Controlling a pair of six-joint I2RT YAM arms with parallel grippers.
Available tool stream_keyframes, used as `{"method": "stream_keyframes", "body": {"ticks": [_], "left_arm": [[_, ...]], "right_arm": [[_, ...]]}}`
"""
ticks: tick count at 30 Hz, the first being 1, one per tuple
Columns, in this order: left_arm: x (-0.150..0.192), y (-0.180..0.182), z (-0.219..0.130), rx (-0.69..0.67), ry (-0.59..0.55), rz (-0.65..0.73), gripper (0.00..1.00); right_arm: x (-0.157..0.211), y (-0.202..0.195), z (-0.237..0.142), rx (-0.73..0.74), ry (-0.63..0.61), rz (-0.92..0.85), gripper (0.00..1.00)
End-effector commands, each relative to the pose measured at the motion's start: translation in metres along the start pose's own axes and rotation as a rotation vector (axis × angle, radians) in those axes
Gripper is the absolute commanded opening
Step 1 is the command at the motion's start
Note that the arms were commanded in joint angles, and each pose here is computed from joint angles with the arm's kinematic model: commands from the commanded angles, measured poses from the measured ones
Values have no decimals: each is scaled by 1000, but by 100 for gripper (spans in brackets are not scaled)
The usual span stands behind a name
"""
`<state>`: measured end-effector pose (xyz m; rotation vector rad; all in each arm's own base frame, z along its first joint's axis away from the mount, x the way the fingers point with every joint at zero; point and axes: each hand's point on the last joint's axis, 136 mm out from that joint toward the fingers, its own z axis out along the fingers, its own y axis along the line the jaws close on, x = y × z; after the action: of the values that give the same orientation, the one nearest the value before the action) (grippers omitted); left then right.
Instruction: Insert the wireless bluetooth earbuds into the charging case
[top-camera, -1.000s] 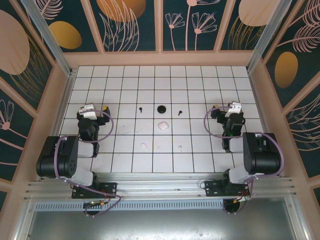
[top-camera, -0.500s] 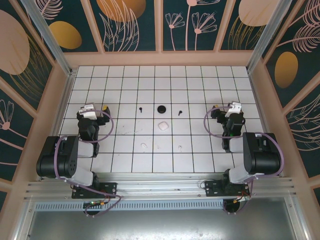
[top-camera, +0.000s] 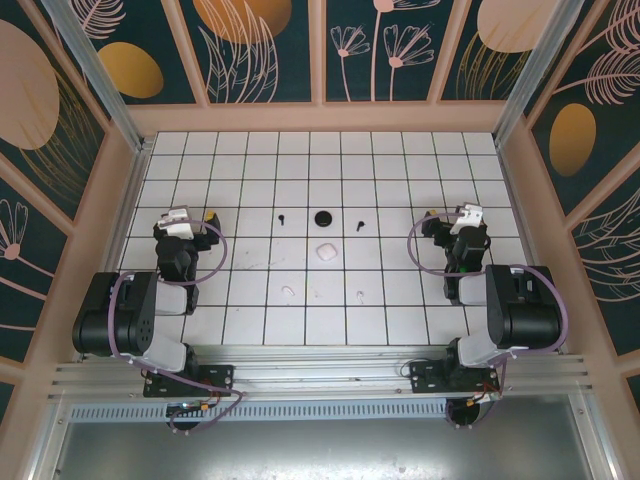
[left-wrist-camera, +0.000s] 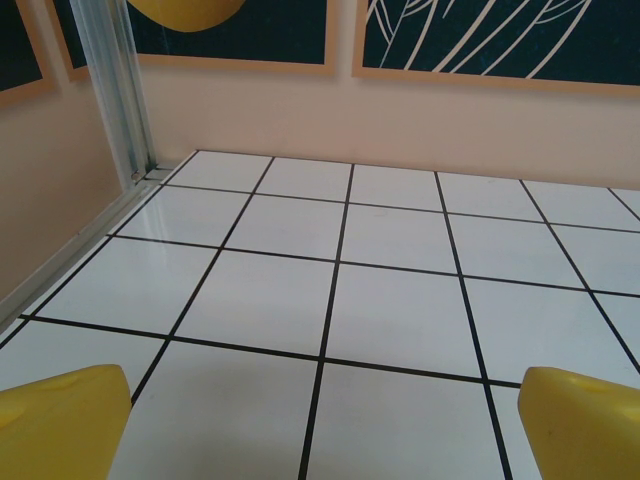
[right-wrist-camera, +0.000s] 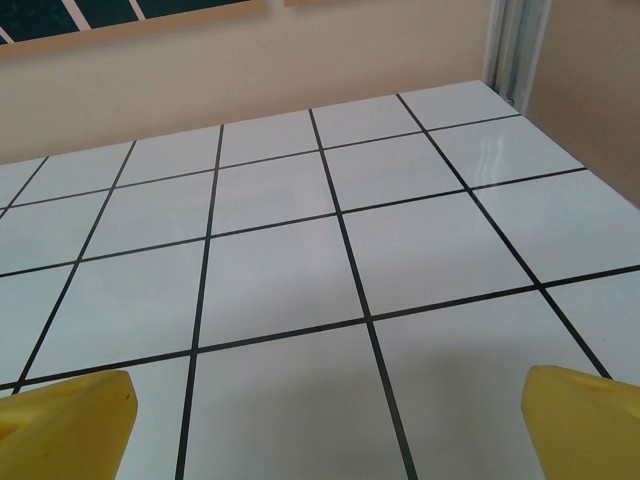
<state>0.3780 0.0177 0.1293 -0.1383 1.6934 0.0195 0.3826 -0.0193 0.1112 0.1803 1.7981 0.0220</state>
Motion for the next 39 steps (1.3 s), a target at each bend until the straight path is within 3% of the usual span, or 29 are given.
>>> {"method": "stream_keyframes", "body": {"ticks": [1,19,27,33,39], "left_arm": [[-6,-2,-1,13,-28,0,99],[-7,-1,0,10,-23,1,99],[-42,8,10,-72,41,-54,99],[-51,-6,6,-19,147,-193,95],[-15,-31,-12,63,301,-280,90]], "right_arm": [[-12,5,3,-17,-38,-6,99],[-16,6,4,-36,-34,-4,99],[-29,12,12,41,132,58,99],[-9,75,10,-56,419,-12,95],[28,184,-26,-322,633,-131,97]]}}
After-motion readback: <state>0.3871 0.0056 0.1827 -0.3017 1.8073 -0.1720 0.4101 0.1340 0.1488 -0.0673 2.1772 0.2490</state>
